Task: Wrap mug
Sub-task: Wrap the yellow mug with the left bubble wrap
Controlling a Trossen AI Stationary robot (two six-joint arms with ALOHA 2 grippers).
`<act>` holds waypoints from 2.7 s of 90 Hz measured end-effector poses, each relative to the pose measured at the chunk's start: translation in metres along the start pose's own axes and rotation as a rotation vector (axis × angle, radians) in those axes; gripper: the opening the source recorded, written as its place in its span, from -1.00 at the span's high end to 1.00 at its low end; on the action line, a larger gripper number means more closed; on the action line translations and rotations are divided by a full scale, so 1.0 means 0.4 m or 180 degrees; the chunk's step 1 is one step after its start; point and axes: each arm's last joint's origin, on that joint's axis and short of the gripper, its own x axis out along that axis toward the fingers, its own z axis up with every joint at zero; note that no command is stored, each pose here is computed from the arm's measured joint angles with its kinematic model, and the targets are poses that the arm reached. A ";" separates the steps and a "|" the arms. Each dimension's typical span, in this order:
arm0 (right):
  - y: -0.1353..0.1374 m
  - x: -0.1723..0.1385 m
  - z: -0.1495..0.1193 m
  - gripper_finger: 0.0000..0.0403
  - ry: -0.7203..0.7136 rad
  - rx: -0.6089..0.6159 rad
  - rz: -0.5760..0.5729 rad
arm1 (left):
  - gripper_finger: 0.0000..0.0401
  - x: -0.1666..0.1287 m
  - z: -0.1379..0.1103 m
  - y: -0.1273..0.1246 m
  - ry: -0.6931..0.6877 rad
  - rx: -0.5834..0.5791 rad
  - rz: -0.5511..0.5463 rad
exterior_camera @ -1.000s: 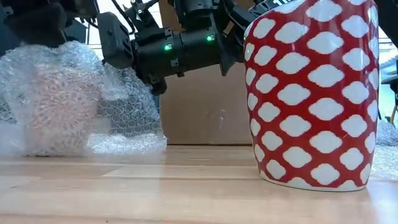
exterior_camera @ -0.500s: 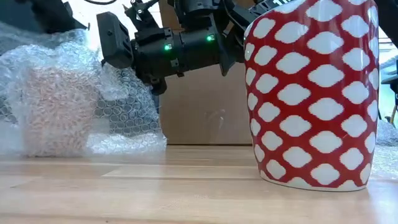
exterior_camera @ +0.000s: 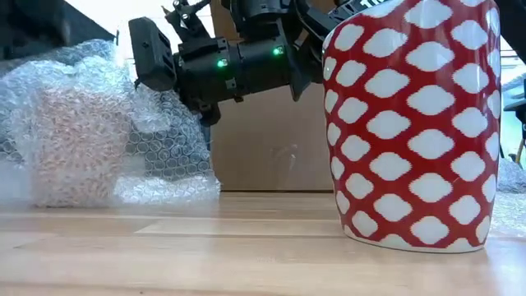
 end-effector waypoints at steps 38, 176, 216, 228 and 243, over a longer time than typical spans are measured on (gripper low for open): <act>-0.003 0.003 -0.034 1.00 0.0224 -0.0060 -0.0010 | 0.10 0.002 0.039 -0.094 -0.1128 0.0285 -0.0732; 0.093 0.017 0.096 1.00 0.0573 -0.0735 0.0192 | 0.10 0.176 -0.018 -0.160 -0.0358 0.0291 -0.0357; 0.093 0.017 0.096 1.00 0.0571 -0.0805 0.0173 | 0.10 0.021 0.027 -0.184 -0.1197 0.0184 -0.0645; 0.093 0.017 0.096 1.00 0.0570 -0.0805 0.0173 | 0.10 0.021 0.027 -0.183 -0.1208 0.0184 -0.0623; 0.093 0.017 0.096 1.00 0.0570 -0.0805 0.0173 | 0.10 0.020 0.029 -0.184 -0.1250 0.0164 -0.0634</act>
